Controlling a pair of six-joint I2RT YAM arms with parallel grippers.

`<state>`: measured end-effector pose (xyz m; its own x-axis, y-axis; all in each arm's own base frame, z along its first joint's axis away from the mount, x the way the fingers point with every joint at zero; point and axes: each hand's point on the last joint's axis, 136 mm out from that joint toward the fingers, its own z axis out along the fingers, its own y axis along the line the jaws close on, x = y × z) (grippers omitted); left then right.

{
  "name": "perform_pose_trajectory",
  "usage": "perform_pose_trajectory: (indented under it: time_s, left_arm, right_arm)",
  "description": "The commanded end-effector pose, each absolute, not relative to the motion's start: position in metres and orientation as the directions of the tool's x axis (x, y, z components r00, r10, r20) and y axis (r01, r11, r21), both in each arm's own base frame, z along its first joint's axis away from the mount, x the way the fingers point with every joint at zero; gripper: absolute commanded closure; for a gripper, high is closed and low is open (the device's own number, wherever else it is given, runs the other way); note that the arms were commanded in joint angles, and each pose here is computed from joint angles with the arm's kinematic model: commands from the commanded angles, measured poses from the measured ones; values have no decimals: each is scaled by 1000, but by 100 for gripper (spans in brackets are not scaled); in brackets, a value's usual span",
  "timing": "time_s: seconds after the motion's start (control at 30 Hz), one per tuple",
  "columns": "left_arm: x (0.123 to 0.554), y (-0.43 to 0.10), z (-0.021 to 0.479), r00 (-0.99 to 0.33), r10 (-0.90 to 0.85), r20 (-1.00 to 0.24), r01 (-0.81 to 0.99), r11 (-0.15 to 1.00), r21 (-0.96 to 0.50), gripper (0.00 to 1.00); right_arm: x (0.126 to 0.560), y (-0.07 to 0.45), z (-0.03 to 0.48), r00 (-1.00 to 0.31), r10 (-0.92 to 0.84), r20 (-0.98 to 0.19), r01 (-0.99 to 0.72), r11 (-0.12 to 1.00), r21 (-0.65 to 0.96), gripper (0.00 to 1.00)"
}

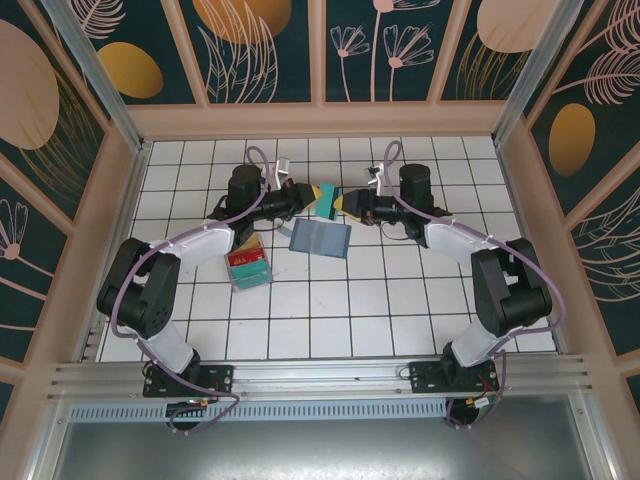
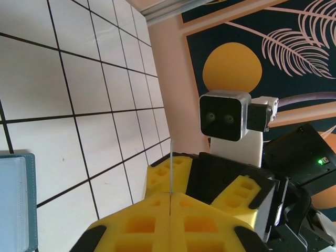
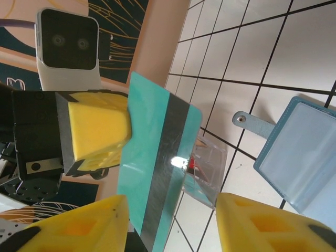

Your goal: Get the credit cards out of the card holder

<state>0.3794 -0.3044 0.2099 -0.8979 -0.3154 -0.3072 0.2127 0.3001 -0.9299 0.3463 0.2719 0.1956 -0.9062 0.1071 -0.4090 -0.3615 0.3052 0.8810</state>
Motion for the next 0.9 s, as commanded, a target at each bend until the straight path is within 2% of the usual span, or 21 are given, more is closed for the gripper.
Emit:
perform_pose_trajectory:
  time_s: [0.0, 0.03, 0.1, 0.17, 0.4, 0.53, 0.63, 0.7, 0.87]
  left_arm:
    - [375, -303, 223, -879, -288, -379, 280, 331, -901, 100]
    - [374, -303, 222, -878, -280, -387, 284, 346, -894, 100]
    - [375, -299, 221, -866, -264, -425, 303, 400, -865, 100]
    - [376, -293, 218, -851, -242, -466, 316, 472, -823, 100]
    - [373, -248, 221, -734, -104, -671, 392, 743, -543, 100]
    - [364, -217, 218, -650, 34, -759, 430, 840, -331, 100]
    - [349, -201, 220, -555, 176, -813, 510, 844, -165, 100]
    - [332, -196, 220, -471, 306, -828, 602, 797, -47, 100]
    - [308, -171, 192, -426, 511, -747, 656, 743, 134, 100]
  right_arm:
    - [351, 272, 206, -883, 108, -457, -407, 309, 860, 42]
    - [352, 270, 206, -881, 111, -459, -406, 318, 857, 37]
    - [354, 265, 206, -873, 127, -470, -405, 348, 846, 17]
    - [356, 259, 206, -862, 144, -485, -405, 379, 832, 3]
    - [361, 243, 219, -786, 209, -581, -438, 475, 763, 1]
    - [358, 237, 228, -722, 229, -653, -488, 500, 715, 1]
    - [353, 235, 236, -659, 243, -711, -533, 516, 671, 1]
    - [351, 235, 237, -630, 236, -739, -554, 530, 642, 1]
    - [349, 241, 234, -607, 204, -768, -574, 556, 601, 1]
